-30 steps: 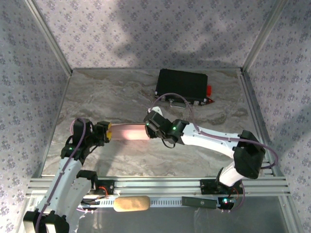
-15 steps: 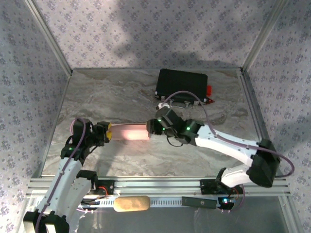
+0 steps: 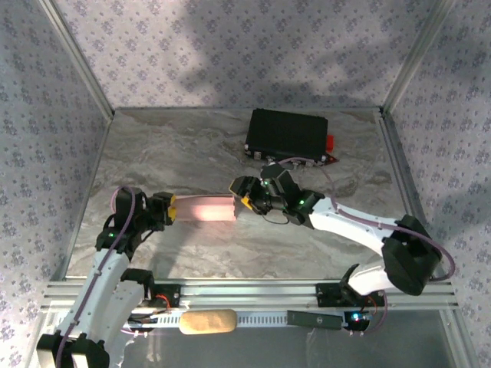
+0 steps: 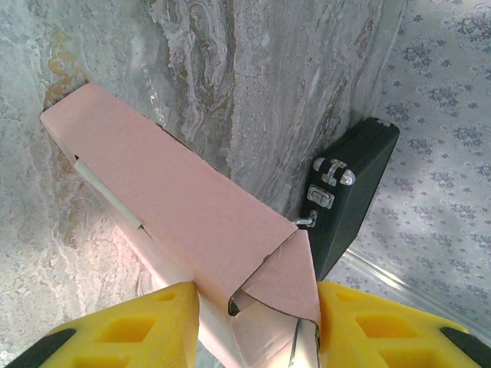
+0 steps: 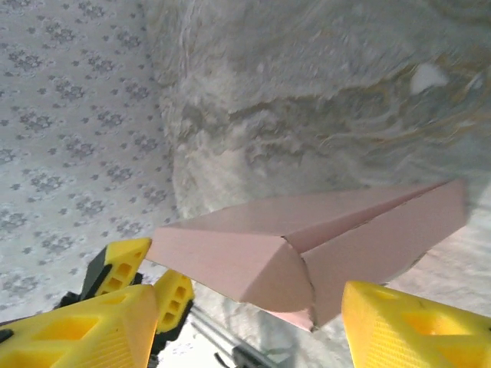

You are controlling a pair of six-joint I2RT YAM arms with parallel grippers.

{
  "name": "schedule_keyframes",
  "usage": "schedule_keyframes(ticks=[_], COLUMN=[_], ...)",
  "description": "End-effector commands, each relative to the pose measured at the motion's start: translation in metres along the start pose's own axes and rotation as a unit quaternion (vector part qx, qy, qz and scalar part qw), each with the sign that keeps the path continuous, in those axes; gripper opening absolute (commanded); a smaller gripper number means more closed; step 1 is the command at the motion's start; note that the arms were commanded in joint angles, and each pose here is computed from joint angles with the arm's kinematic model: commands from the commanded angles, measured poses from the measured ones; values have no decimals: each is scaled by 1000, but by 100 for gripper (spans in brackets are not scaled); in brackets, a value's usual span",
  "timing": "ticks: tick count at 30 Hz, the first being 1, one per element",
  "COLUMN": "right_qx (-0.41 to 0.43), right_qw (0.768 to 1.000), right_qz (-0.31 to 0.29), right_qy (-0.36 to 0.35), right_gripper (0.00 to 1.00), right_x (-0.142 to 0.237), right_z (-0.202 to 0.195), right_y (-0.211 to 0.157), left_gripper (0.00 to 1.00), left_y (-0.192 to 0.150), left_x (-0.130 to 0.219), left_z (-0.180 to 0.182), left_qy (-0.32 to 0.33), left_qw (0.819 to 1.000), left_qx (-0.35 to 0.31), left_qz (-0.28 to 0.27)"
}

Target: Fold the paper box

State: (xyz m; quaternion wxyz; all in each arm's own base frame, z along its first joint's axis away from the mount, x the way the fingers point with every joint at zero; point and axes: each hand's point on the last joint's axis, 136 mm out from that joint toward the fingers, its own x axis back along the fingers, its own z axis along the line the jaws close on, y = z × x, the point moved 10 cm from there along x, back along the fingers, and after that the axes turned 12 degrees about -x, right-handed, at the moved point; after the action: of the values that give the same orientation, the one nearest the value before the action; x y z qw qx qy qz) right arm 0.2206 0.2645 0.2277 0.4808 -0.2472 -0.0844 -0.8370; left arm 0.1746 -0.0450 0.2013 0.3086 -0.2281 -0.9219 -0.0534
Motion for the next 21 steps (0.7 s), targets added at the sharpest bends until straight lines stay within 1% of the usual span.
schedule_keyframes(ticks=[1, 5, 8, 13, 16, 21], right_qx=[-80, -110, -125, -136, -141, -143], right_qw=[995, 990, 988, 987, 986, 986], right_qz=[64, 85, 92, 89, 89, 89], right_qy=[17, 33, 27, 12, 2, -7], right_gripper=[67, 68, 68, 65, 60, 46], right_x=[-16, -27, -30, -28, -29, -35], right_z=[-8, -16, -21, -29, -34, -44], right_y=[-6, -5, -6, -5, -5, -2], left_gripper=[41, 41, 41, 41, 41, 40], left_y=[1, 1, 0, 1, 1, 1], left_x=[0, 0, 0, 0, 0, 0], left_z=[9, 9, 10, 10, 10, 10], left_qy=[33, 34, 35, 35, 35, 35], left_qw=[999, 999, 999, 999, 999, 999], left_qx=[18, 18, 17, 17, 18, 17], left_qz=[-10, -9, -8, -8, -8, -8])
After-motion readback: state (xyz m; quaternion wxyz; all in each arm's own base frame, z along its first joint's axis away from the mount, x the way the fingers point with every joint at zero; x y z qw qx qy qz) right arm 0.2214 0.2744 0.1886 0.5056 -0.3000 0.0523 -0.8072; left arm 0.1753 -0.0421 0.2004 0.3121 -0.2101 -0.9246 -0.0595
